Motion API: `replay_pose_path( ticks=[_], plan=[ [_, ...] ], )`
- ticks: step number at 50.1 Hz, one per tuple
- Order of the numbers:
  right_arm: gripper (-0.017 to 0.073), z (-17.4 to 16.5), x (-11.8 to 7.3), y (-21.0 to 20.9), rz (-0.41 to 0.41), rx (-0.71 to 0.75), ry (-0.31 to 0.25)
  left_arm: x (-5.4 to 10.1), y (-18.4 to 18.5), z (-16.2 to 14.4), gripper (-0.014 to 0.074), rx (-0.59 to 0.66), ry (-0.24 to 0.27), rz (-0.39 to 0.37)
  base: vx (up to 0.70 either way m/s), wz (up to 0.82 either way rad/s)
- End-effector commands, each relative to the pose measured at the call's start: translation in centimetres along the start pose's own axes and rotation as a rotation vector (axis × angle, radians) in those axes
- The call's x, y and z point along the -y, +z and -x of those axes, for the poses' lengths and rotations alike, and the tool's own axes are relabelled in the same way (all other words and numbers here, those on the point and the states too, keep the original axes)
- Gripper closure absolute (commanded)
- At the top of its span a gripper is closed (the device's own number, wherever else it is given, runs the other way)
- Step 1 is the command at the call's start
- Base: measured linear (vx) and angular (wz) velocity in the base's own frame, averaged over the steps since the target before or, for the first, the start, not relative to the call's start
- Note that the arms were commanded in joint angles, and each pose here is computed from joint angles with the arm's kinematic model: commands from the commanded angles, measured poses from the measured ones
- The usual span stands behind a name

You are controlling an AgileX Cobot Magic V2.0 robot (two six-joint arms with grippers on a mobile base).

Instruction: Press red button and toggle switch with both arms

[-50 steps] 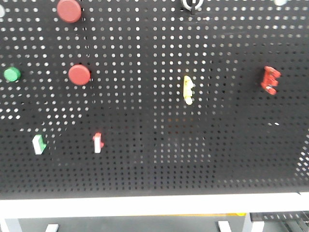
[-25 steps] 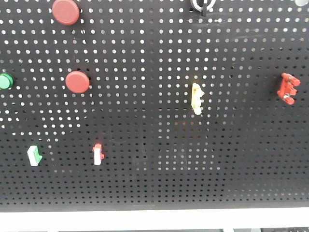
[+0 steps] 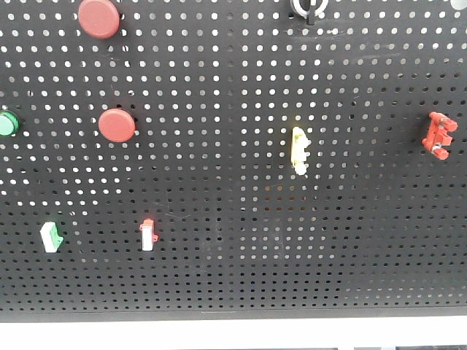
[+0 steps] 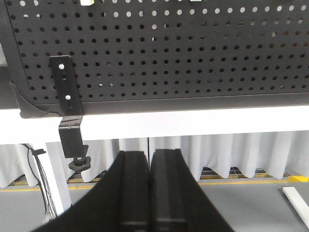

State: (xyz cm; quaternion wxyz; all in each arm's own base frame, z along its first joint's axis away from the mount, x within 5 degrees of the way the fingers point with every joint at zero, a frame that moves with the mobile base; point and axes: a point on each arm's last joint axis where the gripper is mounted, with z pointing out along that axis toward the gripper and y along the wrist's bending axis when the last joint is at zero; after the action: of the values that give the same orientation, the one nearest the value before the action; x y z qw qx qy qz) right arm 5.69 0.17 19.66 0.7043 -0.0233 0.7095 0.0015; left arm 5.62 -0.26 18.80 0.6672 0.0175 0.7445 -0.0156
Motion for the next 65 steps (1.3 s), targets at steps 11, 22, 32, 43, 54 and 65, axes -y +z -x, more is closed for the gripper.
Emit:
replay_pose_path(
  ticks=[11, 22, 32, 43, 54, 65],
  plan=[
    [0.0559, 1.8, -0.2, -0.3, 0.013, 0.227, -0.004, 0.0, 0.1, 1.0, 0.0591, 0.192, -0.011, -0.005, 0.00, 0.00],
    [0.0559, 5.9, -0.2, -1.4, 0.039, 0.467, 0.065, 0.1, -2.2, 7.6, 0.0591, 0.583, -0.026, -0.016, 0.00, 0.00],
    [0.0559, 15.2, 0.3, -2.8, 0.009, 0.498, 0.010, 0.0, -5.3, 17.2, 0.0591, 0.622, -0.019, -0.012, 0.00, 0.00],
    [0.0559, 23.9, 0.7, -1.9, -0.017, 0.485, -0.008, 0.0, -5.3, 26.8, 0.0591, 0.609, -0.004, -0.002, 0.00, 0.00],
    [0.0559, 26.0, 0.7, 2.5, -0.013, 0.410, -0.013, 0.0, 1.3, 28.9, 0.0591, 0.478, -0.009, -0.005, 0.00, 0.00],
    [0.0559, 26.0, 0.6, 4.9, 0.004, 0.423, -0.012, 0.6, 5.4, 30.8, 0.0591, 0.554, -0.064, -0.054, 0.00, 0.00]
  ],
)
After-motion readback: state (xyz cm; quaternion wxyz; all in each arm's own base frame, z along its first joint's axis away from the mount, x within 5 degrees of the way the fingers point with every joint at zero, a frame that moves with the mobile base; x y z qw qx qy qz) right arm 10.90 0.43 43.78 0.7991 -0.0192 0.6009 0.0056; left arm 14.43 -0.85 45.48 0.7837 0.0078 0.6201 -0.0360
